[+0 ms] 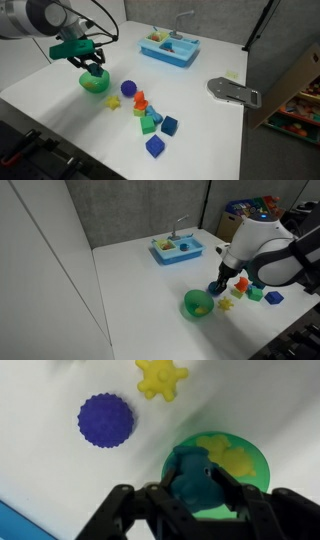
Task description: Put the green toy in the bowl
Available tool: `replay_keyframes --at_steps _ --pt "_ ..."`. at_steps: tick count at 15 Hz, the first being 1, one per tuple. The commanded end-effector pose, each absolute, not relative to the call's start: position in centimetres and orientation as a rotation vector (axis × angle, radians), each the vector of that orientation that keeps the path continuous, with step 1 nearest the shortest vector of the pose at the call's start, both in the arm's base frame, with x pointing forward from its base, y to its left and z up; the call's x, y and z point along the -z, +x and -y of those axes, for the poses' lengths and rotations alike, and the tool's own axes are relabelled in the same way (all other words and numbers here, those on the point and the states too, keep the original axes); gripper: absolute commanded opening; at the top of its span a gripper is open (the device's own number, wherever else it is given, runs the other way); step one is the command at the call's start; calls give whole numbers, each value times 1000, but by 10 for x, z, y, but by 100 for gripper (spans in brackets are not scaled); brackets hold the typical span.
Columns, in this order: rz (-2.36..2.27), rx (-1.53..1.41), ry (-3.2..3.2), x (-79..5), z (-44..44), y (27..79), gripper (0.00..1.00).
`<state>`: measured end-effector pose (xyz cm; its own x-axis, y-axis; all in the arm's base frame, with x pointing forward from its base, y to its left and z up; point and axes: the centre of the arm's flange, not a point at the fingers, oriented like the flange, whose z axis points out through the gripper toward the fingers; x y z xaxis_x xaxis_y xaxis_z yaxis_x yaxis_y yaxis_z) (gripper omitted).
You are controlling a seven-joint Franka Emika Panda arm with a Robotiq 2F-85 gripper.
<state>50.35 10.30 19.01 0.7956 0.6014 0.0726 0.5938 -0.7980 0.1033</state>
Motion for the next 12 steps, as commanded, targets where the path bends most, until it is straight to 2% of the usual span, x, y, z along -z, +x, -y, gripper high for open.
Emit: replay_keyframes --at_steps 1,9,10,11,12 --pt "-1023 -131 2870 -172 -135 534 19" --pt "-1174 -85 2815 -118 -177 550 19" --pt "-1176 -82 2814 -115 -179 550 59" --pt "-1180 -85 2817 -114 -180 551 70" --pt "-1182 -89 2821 -114 -181 552 75"
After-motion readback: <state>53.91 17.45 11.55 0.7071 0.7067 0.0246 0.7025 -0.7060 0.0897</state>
